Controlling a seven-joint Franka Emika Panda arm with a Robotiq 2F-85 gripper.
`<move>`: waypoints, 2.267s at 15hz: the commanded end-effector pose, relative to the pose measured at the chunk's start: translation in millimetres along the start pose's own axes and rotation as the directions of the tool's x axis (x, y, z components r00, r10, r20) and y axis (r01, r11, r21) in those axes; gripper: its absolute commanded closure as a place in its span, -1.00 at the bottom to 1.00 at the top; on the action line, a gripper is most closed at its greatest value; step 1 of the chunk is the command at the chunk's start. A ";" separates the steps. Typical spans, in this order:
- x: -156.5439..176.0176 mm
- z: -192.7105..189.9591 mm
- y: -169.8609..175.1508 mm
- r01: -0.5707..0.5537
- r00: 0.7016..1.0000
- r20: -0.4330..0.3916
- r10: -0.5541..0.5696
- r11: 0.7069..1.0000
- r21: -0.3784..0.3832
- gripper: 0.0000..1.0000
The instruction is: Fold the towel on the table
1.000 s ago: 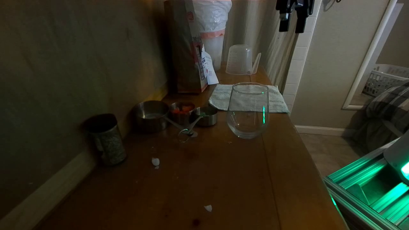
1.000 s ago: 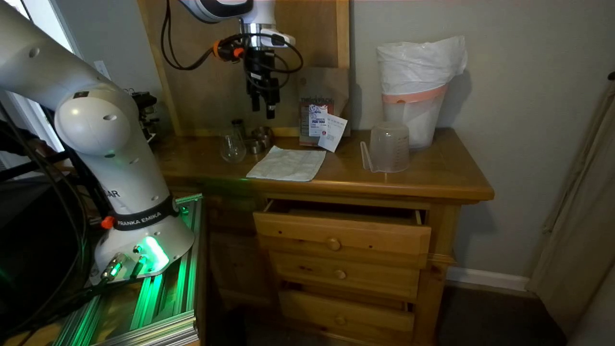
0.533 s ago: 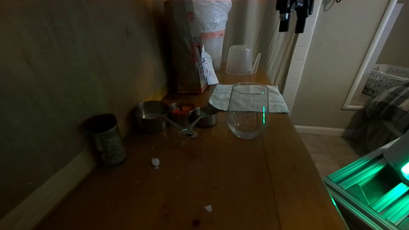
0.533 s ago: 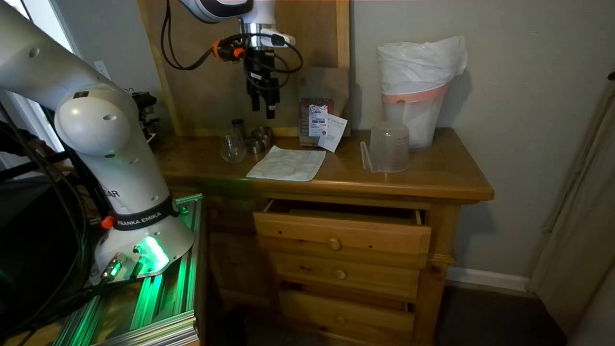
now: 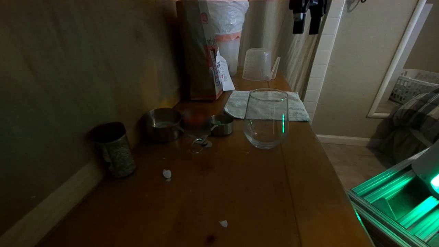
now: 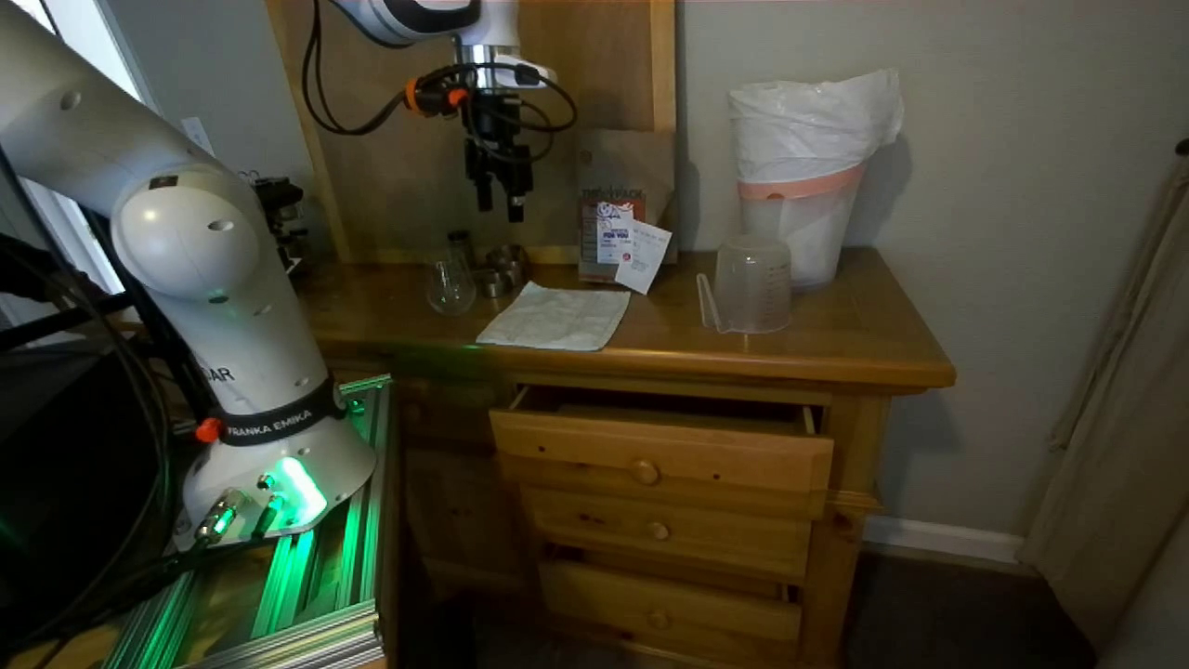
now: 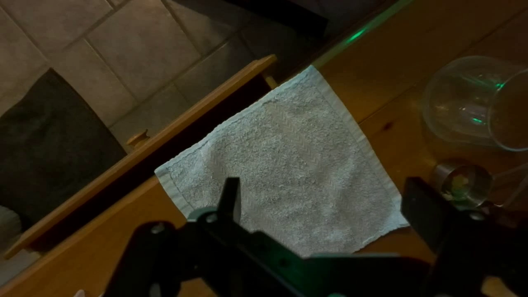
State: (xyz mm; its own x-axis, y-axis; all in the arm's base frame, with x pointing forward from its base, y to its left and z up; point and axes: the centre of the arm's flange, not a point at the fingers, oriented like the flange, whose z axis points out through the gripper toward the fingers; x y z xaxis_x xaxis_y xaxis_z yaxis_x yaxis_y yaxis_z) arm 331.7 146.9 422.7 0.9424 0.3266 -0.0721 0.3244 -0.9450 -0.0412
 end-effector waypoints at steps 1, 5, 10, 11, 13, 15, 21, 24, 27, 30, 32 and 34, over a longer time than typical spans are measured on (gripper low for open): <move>0.0 0.1 0.1 0.000 1.000 0.000 0.000 1.000 0.000 -1.00; 0.9 -3.3 -32.4 0.039 0.999 0.005 -0.039 0.999 0.002 -1.00; 8.3 6.3 -107.2 0.062 0.998 0.004 -0.061 0.996 -0.065 -1.00; 13.6 8.1 -121.3 0.059 0.998 -0.005 -0.059 0.995 -0.081 -1.00; 27.1 8.0 -142.5 0.103 0.994 -0.026 -0.106 0.991 -0.089 -1.00; 4.7 8.2 -132.3 0.104 0.994 -0.028 -0.107 0.990 -0.091 -1.00; 16.0 10.2 -138.2 0.112 0.993 -0.016 -0.114 0.990 -0.080 -1.00; 29.8 25.6 -166.5 0.096 0.994 -0.045 -0.101 0.989 -0.115 -1.00; 42.5 44.7 -193.9 0.053 0.992 -0.105 -0.066 0.991 -0.125 -1.00; 58.1 68.2 -204.4 0.011 0.987 -0.155 -0.035 0.989 -0.150 -1.00; 72.3 83.4 -199.4 -0.007 0.987 -0.162 -0.021 0.985 -0.172 -1.00; 85.0 93.9 -192.7 -0.025 0.986 -0.165 -0.009 0.980 -0.199 -1.00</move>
State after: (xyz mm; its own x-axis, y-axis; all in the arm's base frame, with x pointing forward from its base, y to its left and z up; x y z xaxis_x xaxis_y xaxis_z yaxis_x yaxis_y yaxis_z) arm 309.7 344.4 351.6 0.9302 0.3569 0.0862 0.3447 -0.9297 0.1299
